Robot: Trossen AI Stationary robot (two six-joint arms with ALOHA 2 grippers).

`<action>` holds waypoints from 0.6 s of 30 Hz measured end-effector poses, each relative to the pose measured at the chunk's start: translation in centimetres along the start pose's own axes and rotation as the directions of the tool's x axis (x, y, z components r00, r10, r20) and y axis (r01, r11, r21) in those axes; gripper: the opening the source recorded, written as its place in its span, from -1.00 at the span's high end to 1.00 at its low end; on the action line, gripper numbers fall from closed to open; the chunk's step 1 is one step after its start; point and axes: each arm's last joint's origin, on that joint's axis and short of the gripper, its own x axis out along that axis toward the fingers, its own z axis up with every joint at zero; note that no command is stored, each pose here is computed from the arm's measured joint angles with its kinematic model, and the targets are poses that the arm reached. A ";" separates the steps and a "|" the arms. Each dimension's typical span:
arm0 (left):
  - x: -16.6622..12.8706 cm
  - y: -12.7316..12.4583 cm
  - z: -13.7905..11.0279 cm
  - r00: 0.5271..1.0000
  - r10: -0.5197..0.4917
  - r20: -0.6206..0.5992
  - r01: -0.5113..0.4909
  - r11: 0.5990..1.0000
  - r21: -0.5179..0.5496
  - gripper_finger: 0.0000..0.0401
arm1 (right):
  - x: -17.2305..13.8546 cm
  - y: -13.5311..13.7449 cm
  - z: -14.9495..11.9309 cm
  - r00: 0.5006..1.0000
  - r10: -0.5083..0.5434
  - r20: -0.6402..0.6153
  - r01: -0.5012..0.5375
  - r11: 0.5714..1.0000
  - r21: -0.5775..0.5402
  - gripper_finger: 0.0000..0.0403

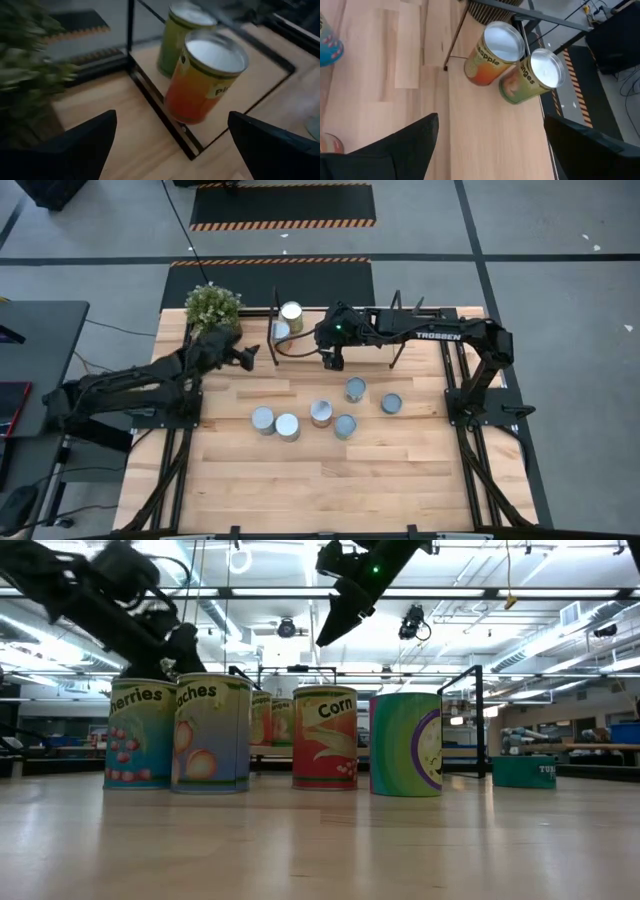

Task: Pick and place cans onto a shelf
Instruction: Put the canned pineapple on the shelf

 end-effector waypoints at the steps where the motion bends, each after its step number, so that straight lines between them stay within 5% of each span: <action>1: 0.5 0.5 0.1 1.000 -0.018 -0.026 0.017 1.000 -0.008 -0.94 | 0.0 0.1 0.0 1.000 0.001 0.001 -0.001 1.000 -0.002 -0.84; 7: 3.0 2.8 0.7 0.991 -0.093 -0.100 0.085 0.993 -0.079 -0.94 | 0.0 0.2 0.1 1.000 0.027 0.010 -0.027 1.000 -0.003 -0.84; 18: 5.5 2.3 -0.1 0.989 -0.096 -0.114 0.071 0.976 -0.204 -0.94 | 0.0 0.3 0.1 0.999 0.032 0.012 -0.032 0.999 -0.001 -0.84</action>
